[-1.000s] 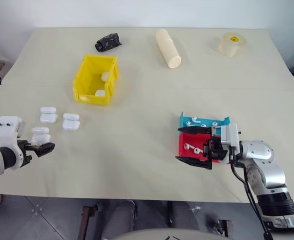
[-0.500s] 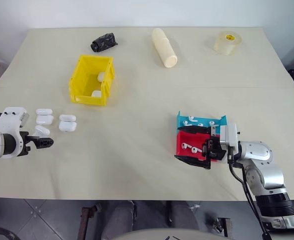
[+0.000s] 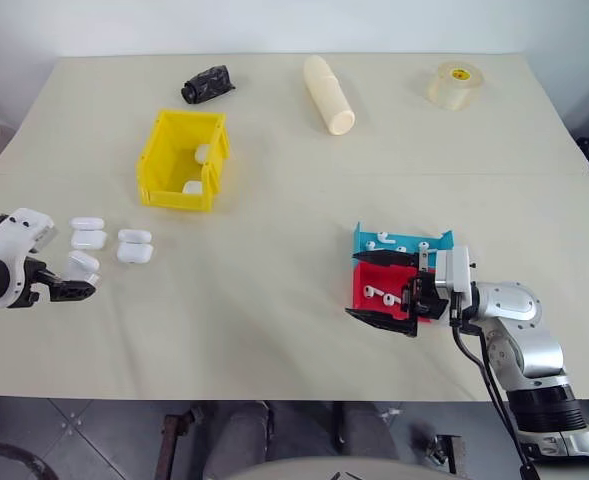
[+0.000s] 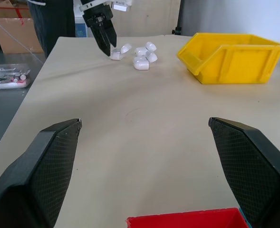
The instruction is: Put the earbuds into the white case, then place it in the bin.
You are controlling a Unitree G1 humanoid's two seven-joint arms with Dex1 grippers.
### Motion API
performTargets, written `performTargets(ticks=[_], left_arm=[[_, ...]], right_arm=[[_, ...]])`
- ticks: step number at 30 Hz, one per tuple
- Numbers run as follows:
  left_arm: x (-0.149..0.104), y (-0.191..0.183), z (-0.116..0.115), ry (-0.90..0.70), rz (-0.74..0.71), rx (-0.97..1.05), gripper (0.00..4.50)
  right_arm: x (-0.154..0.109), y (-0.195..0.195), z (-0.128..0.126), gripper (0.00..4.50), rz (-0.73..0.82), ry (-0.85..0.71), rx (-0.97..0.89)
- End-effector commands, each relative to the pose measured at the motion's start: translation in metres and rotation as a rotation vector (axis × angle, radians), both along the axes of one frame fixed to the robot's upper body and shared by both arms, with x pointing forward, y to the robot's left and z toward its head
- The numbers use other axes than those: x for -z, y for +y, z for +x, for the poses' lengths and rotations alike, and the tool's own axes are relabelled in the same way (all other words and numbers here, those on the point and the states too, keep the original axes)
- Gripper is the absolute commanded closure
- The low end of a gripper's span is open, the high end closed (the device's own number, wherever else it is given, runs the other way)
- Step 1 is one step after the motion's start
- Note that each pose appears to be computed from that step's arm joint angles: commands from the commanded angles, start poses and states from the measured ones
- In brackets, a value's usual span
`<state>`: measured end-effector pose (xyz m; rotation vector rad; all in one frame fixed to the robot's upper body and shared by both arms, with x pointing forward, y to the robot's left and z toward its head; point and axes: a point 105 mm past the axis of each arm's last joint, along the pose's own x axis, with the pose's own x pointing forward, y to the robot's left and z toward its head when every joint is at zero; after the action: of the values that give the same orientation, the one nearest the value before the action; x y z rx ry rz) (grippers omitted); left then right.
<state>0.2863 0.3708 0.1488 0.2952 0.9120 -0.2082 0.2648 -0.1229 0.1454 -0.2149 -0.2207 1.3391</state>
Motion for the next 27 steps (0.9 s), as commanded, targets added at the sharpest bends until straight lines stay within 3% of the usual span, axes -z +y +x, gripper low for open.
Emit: performTargets(ticks=[1,8,16,25,27], left_arm=[[-0.006,0.005,0.010,-0.041,0.036,0.034,0.04],[-0.001,0.001,0.020,-0.018,0.021,0.057,0.04],[0.006,0.003,0.014,0.082,0.057,0.068,0.04],[0.017,0.003,0.017,0.088,0.036,0.045,0.04],[0.020,0.003,0.016,0.104,0.024,0.039,0.45]], right_arm=[[-0.008,0.001,-0.001,0.00,0.017,-0.046,0.002],[-0.008,0.000,-0.001,0.00,0.022,-0.048,0.012],[-0.008,0.000,-0.001,0.00,0.025,-0.050,0.024],[-0.007,-0.001,-0.003,0.00,0.024,-0.048,0.031],[-0.007,-0.001,-0.003,0.00,0.024,-0.049,0.031]])
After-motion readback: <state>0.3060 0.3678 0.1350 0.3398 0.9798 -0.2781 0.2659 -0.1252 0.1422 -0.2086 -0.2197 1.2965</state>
